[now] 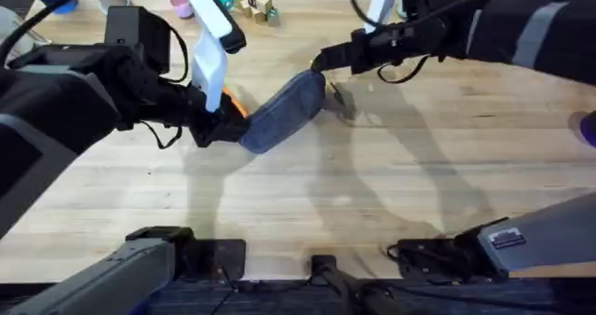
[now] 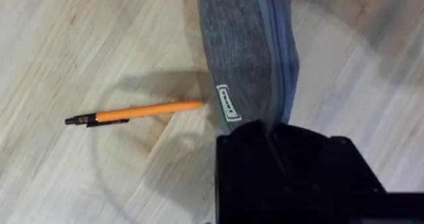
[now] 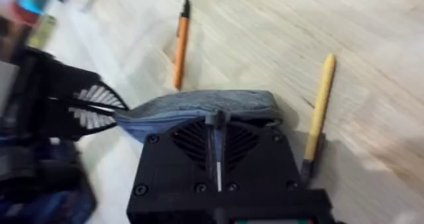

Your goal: Unzip the bag, pick up the pens from the table one at a time and place them inside, then zip the bag closed.

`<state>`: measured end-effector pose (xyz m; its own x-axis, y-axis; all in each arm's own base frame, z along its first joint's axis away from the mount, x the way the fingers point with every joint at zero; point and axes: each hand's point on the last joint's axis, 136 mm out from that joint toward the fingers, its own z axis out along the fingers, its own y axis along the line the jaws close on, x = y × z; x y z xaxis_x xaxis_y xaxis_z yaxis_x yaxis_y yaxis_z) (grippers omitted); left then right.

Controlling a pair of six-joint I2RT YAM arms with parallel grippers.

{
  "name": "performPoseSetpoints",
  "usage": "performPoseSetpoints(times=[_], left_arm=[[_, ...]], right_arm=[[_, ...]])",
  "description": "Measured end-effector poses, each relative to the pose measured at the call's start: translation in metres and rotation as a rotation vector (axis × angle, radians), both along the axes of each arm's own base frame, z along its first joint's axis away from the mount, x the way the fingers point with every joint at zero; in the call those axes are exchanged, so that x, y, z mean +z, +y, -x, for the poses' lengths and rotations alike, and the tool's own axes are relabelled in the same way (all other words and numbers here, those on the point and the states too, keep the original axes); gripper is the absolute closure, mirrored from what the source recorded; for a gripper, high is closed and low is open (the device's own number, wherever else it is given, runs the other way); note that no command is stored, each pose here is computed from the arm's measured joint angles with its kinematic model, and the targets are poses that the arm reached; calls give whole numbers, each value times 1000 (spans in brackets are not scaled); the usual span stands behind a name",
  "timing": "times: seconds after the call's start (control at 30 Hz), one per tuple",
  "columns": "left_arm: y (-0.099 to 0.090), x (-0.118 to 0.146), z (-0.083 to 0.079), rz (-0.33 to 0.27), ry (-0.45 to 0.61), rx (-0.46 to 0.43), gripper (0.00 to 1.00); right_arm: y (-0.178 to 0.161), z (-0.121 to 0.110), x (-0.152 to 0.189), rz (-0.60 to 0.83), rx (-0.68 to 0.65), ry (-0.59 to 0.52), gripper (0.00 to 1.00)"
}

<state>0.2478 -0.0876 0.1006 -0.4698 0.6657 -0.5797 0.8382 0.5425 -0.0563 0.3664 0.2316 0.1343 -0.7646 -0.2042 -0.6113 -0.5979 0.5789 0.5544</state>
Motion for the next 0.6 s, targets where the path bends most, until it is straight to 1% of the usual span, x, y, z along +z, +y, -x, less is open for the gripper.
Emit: performPoseSetpoints(times=[0.17,0.4,0.47,0.5,0.6], left_arm=[[0,-1,1,-3,4,1,957],[1,-1,1,-7,5,3,957],[1,-1,1,-8,6,3,957],[2,-2,2,-11,13,4,957],[2,-2,2,-11,13,4,958]], right_arm=[[14,3,-8,116,16,-84,970],[32,9,-11,231,29,-179,970],[38,12,-11,260,34,-206,970],[48,18,-11,291,49,-235,970],[50,19,-11,316,42,-253,970]])
